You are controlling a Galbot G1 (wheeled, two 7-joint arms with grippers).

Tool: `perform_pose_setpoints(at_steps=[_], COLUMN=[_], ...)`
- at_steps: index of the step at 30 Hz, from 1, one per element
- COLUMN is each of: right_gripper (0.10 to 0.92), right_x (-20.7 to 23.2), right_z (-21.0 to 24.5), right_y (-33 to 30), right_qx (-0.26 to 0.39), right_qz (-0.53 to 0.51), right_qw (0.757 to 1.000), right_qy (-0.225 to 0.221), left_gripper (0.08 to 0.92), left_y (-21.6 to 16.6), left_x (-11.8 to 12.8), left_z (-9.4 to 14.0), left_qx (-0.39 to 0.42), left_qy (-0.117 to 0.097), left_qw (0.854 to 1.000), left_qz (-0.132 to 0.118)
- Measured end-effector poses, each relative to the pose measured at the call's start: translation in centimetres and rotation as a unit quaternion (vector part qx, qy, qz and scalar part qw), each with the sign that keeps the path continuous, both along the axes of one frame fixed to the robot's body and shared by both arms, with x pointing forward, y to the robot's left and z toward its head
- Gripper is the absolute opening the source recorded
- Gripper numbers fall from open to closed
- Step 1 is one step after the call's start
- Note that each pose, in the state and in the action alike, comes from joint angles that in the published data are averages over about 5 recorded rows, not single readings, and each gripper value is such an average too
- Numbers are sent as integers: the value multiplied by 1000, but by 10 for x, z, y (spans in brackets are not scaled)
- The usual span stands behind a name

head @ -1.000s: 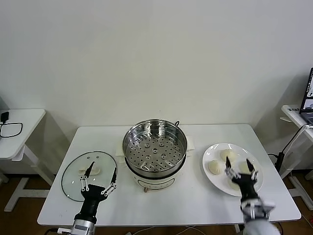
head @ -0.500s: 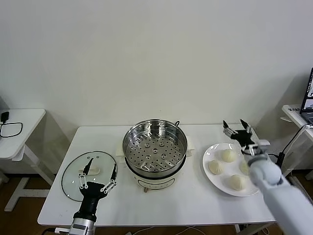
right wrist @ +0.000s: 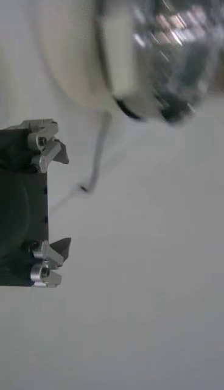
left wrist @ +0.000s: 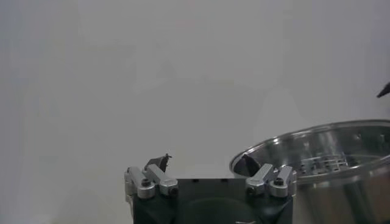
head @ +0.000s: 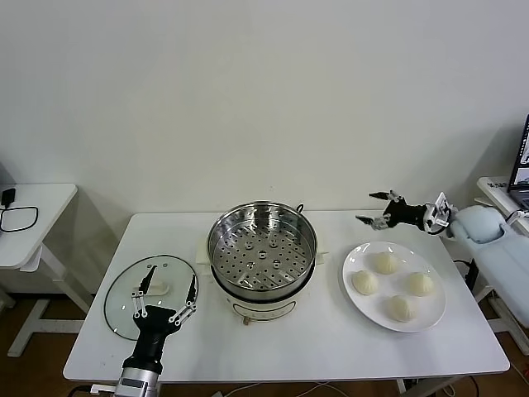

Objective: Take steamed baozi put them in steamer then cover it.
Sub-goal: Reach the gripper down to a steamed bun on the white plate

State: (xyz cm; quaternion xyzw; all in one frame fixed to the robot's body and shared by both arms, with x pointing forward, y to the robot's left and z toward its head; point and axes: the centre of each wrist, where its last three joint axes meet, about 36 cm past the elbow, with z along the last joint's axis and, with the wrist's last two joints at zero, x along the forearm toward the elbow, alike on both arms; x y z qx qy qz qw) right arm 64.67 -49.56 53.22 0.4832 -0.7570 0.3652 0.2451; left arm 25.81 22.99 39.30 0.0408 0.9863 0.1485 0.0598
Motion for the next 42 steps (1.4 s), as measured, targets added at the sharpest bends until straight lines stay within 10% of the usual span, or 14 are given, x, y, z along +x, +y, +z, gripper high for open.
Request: perform_pose_setpoints(at_steps=[15, 42], right_gripper=[823, 823], right_x=[45, 66], right_z=[11, -53], right_y=[13, 54], right_qx=[-209, -283], right_qz=[96, 139], right_qw=[967, 941], right_qy=[112, 120], left_gripper=[823, 823], left_y=[-1, -2], left_x=[-2, -5], left_z=[4, 0], left_qx=[-11, -17], left_qy=[-2, 1], left_qw=[1000, 1000], left_qz=[8, 15])
